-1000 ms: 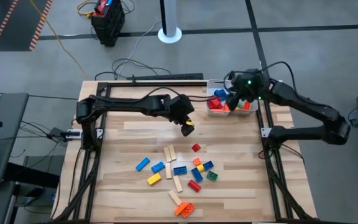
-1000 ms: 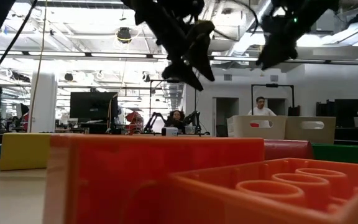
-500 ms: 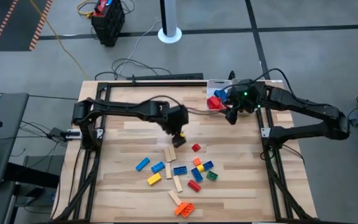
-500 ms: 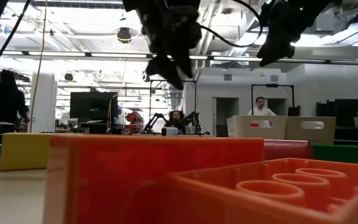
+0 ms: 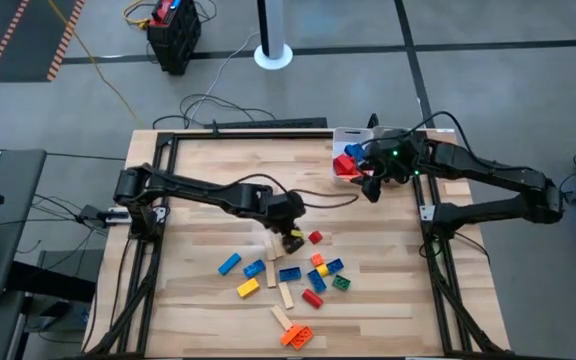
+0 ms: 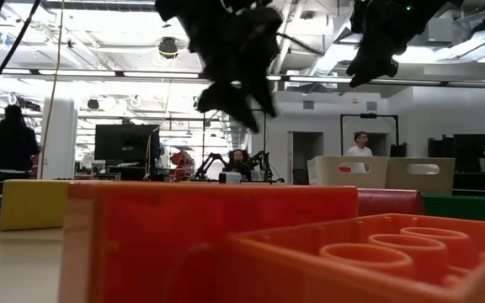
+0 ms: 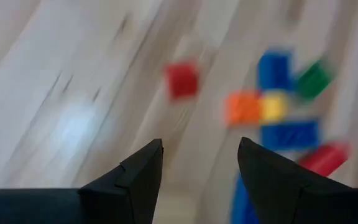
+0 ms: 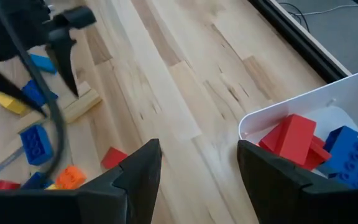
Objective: Sort blocks by size
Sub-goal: Put the small red triangular wooden block into the gray bin
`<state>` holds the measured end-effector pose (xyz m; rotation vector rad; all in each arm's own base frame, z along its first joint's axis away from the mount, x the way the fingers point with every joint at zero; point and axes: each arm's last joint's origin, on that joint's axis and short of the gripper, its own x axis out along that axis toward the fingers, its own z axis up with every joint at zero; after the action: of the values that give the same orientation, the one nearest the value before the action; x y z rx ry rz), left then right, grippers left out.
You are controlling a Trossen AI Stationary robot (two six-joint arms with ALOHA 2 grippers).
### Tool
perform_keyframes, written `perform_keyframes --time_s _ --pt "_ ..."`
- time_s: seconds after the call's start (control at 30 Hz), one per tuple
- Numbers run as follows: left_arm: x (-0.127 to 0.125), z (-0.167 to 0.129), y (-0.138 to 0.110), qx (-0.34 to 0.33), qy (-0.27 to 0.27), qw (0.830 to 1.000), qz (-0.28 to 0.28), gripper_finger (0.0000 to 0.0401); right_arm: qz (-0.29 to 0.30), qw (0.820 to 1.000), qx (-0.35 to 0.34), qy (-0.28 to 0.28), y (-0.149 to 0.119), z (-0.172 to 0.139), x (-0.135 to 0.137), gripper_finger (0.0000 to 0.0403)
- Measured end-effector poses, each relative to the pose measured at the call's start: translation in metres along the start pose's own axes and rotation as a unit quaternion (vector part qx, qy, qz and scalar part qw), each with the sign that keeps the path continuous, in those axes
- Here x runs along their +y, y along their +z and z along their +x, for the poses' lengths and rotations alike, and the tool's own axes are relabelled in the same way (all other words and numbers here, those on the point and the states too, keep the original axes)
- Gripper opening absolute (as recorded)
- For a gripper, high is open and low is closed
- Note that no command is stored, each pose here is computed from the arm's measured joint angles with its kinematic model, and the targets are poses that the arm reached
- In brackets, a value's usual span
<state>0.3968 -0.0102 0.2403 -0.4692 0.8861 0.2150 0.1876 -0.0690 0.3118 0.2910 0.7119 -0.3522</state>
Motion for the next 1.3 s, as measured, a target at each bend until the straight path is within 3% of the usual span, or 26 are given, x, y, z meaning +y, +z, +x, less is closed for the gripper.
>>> perform_keyframes --time_s 0.07,0.17,0.27,0.4,0.7,1.07,1.3 --pt "0.001 0.002 0.007 -0.038 -0.015 0.999 -0.019 0.0196 0.011 1.0 0.0 0.001 0.0 0.0 0.0 0.0239" --pt "0.004 0.002 0.014 -0.082 0.01 0.996 -0.027 0.0195 0.031 0.999 -0.002 -0.008 0.0 0.0 0.002 0.0239" --pt "0.005 0.001 0.014 -0.104 0.054 0.993 -0.01 0.0196 0.041 0.999 -0.007 -0.027 0.0 0.0 0.002 0.0239" --pt "0.005 0.002 0.015 -0.112 0.062 0.992 0.019 0.0217 0.045 0.998 -0.022 -0.027 0.002 -0.002 0.003 0.0239" --pt "0.005 0.048 0.007 -0.1 0.033 0.994 -0.017 0.0296 0.044 0.997 -0.048 -0.032 0.007 -0.002 -0.001 0.0239" --pt "0.006 0.1 -0.016 -0.072 0.043 0.997 0.002 0.0297 0.047 0.996 -0.065 -0.033 0.014 -0.009 -0.002 0.0239" --pt "0.005 0.11 -0.02 -0.073 0.04 0.996 0.008 0.0297 0.046 0.997 -0.063 -0.014 0.013 -0.009 0.006 0.0239"
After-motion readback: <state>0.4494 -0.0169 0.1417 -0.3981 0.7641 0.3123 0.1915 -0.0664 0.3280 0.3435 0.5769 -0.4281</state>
